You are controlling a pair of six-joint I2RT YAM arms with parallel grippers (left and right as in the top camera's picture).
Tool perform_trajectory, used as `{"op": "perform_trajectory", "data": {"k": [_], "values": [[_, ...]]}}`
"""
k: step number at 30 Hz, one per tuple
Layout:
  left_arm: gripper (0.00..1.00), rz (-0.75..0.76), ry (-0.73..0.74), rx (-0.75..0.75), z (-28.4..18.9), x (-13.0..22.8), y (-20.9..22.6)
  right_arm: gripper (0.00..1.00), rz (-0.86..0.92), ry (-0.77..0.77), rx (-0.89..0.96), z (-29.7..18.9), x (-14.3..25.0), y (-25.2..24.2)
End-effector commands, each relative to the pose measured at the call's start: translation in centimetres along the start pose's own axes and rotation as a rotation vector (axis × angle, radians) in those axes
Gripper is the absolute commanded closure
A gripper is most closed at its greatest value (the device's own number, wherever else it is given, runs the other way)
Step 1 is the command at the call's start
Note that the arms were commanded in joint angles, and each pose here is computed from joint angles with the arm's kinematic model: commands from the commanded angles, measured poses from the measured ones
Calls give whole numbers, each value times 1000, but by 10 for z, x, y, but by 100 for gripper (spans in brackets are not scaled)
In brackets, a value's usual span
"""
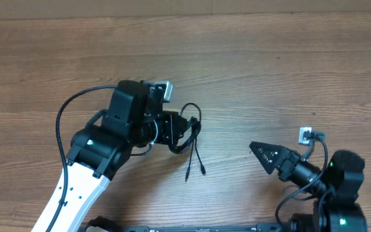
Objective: Untangle cables
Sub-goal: 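Lift the cable coil with the left gripper toward the center, then move the right gripper in and grasp the coil beside the left gripper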
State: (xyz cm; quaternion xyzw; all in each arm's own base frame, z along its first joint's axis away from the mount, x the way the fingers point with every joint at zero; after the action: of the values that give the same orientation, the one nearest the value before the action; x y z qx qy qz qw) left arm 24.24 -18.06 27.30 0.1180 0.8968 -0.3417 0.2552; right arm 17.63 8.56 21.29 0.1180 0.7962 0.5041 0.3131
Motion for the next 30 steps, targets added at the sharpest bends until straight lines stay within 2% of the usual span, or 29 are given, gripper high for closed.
{"op": "perform_trajectory", "data": {"k": [1,9,12,17,22,25,30], "values": [[96,85,-15,169,-14,-7,-31,3,-123,75,-82,1,1,16],[96,198,-58,434,-26,-19,-70,2,-259,184,-119,11,17,13],[96,249,-70,529,-34,-21,-83,1,-390,212,-162,14,24,20],[96,309,-47,675,-46,-17,-101,0,-545,149,-145,23,15,27],[96,343,-19,767,-54,-12,-110,0,-591,104,-185,27,6,40],[96,363,-14,803,-58,-11,-113,5,-557,99,-191,32,1,41],[96,383,-29,811,-59,-13,-115,25,-505,164,-200,41,4,32]]}}
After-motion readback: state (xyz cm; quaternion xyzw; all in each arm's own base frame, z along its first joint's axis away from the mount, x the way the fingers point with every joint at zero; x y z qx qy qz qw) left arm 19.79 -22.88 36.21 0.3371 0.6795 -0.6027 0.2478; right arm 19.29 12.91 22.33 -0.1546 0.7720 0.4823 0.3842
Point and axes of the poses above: each gripper's point midway between its finger pads, its own z axis out along the fingers, its own y axis along the line the jaws close on, x = y × z, the point moved 4 cm from there along -z, back along the fingers, and after that the axes turned 5 degrees about z, right-handed, at the moved point
